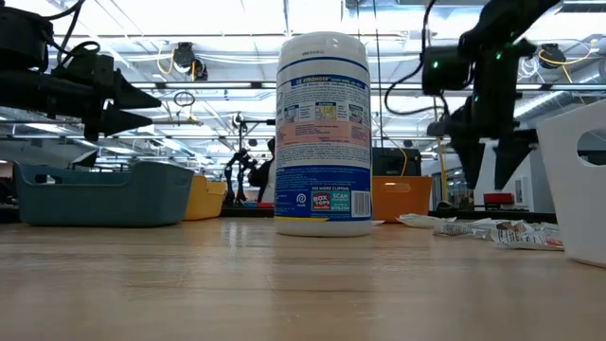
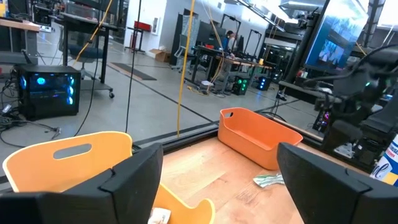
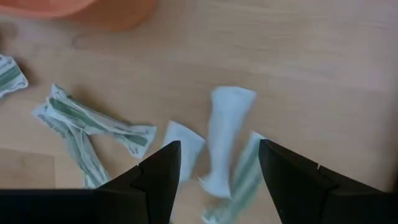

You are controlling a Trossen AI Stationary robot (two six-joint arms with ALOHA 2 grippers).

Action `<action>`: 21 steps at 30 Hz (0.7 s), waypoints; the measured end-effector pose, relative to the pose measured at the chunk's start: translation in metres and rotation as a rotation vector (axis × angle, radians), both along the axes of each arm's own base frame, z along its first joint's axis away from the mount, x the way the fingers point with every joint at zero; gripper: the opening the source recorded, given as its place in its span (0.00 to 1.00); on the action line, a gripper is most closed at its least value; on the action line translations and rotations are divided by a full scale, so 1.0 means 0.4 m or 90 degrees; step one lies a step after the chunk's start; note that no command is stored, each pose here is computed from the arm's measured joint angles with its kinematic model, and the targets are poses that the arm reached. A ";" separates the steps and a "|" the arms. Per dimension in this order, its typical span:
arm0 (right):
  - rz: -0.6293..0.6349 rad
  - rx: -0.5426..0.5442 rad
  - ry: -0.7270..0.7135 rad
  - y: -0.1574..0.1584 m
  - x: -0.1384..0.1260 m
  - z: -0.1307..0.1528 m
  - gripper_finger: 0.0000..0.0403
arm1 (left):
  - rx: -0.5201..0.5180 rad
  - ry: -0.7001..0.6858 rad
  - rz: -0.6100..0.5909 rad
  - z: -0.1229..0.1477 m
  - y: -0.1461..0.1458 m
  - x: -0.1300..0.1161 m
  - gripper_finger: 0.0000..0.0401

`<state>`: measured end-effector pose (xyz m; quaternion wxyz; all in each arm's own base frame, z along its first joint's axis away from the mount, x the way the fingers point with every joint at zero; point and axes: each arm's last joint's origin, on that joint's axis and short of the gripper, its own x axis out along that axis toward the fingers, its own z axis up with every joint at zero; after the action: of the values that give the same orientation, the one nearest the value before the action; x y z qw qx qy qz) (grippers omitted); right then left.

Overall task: Pick & Place First Aid Supplies
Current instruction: Put the green bandage into the white bin

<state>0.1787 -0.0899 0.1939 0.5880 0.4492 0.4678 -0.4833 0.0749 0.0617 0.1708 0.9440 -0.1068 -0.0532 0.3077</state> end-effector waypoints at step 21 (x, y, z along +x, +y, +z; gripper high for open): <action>-0.019 0.031 0.013 -0.050 0.027 -0.136 0.37 | 0.000 0.000 0.000 0.000 0.000 0.000 0.75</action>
<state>0.1896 -0.1099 0.1394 0.5647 0.4654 0.4790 -0.4849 0.0749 0.0617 0.1708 0.9440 -0.1067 -0.0534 0.3077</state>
